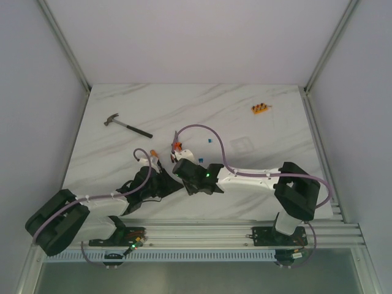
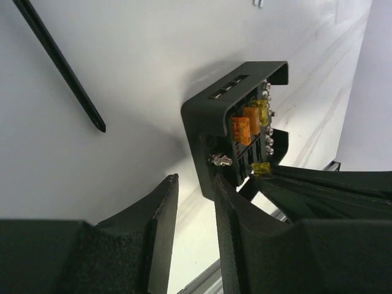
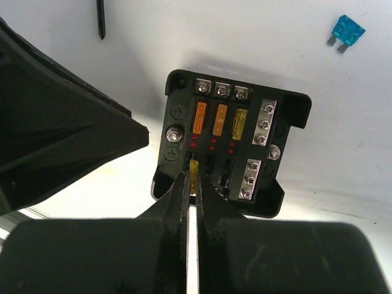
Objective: Snap on the fuse box
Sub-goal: Install the fuse at the fuse box base.
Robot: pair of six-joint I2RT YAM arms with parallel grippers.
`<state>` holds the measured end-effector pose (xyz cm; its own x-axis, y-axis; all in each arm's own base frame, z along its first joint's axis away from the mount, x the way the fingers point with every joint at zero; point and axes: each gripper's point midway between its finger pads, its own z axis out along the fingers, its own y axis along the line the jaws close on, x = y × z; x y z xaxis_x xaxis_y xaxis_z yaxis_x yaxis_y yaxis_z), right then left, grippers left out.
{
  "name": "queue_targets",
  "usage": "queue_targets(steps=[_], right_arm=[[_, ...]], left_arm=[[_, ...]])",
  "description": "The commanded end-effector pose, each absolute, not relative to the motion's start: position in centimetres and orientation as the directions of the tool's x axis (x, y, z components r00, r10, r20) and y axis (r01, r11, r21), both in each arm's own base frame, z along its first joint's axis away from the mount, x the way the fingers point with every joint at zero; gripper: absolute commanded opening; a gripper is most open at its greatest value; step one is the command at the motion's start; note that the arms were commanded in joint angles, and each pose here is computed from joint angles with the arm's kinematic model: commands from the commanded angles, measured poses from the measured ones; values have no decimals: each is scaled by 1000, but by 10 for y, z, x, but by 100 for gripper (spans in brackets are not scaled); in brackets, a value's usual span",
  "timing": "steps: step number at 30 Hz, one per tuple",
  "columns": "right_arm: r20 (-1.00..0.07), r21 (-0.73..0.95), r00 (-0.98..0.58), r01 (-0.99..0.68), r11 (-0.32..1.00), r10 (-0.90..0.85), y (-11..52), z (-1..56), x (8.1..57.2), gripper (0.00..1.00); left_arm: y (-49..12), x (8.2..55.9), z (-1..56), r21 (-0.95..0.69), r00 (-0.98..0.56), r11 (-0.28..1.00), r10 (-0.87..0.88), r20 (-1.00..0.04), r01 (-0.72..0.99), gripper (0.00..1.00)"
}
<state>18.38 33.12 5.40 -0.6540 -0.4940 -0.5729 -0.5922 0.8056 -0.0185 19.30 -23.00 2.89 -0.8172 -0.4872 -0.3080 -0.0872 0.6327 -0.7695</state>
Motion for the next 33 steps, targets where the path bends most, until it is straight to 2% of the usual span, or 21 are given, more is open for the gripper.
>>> queue_targets(steps=[1, 17, 29, 33], right_arm=[[-604, -30, -649, -562, 827, -463, 340, 61, 192, 0], [-585, -17, -672, -551, 835, -455, 339, 52, 187, 0], [-539, -41, -690, -551, 833, -483, 333, 34, 182, 0], [-541, -51, -689, -545, 837, -482, 331, 36, 183, 8]], left_arm=[[-238, 197, 33, -793, -821, 602, -497, -281, -93, 38], [-247, 196, 24, -790, -832, 600, -499, -243, -128, 29], [-248, 194, 22, -788, -831, 600, -503, -237, -139, 28], [-247, 194, 22, -786, -829, 602, -506, -239, -141, 28]])
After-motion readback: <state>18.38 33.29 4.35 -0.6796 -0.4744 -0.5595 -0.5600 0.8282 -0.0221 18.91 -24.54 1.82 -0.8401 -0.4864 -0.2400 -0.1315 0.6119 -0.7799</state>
